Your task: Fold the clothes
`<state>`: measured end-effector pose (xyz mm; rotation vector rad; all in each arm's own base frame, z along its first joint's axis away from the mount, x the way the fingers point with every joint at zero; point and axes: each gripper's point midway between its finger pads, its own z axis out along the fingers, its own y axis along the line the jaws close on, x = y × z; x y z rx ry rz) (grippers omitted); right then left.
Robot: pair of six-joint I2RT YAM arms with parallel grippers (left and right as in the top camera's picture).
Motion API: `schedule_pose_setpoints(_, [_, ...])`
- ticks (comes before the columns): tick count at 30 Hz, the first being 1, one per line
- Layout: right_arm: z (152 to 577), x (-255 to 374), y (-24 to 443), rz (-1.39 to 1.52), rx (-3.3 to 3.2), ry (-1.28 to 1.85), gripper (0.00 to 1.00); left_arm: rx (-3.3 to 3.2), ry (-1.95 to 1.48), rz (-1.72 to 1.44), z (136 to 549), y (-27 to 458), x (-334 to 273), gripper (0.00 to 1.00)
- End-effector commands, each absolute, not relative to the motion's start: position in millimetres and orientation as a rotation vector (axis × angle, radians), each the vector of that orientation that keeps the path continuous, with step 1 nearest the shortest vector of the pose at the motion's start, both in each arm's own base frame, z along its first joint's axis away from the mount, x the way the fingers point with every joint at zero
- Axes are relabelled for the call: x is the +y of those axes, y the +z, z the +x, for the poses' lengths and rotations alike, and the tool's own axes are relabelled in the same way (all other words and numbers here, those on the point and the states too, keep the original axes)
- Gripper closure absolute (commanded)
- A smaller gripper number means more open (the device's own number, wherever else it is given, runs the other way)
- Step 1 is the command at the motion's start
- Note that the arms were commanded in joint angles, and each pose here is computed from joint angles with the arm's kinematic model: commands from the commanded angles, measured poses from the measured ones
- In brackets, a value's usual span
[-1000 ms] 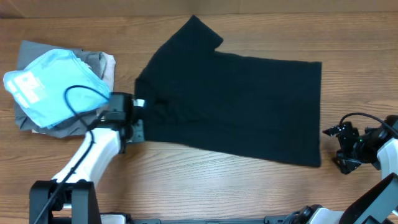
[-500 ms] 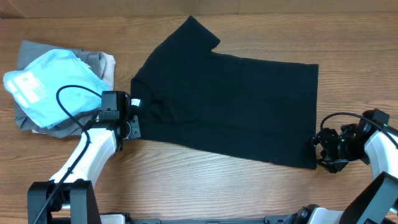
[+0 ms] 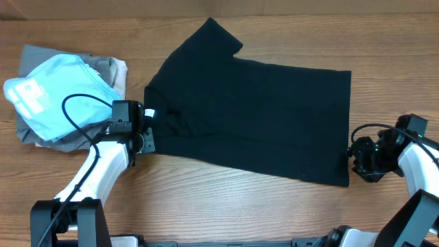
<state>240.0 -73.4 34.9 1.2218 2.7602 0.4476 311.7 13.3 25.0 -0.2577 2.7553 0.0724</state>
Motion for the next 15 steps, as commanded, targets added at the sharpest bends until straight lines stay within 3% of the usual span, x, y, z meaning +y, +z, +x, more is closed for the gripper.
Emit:
schedule_pose_setpoints(1, [242, -74, 33, 1.187, 2.763, 0.42, 0.48, 2.773, 0.068, -0.237, 309, 20, 13, 0.96])
schedule_pose_setpoints(15, [254, -81, 17, 1.179, 2.755, 0.413, 0.49, 2.775, 0.035, -0.231, 309, 20, 9, 0.96])
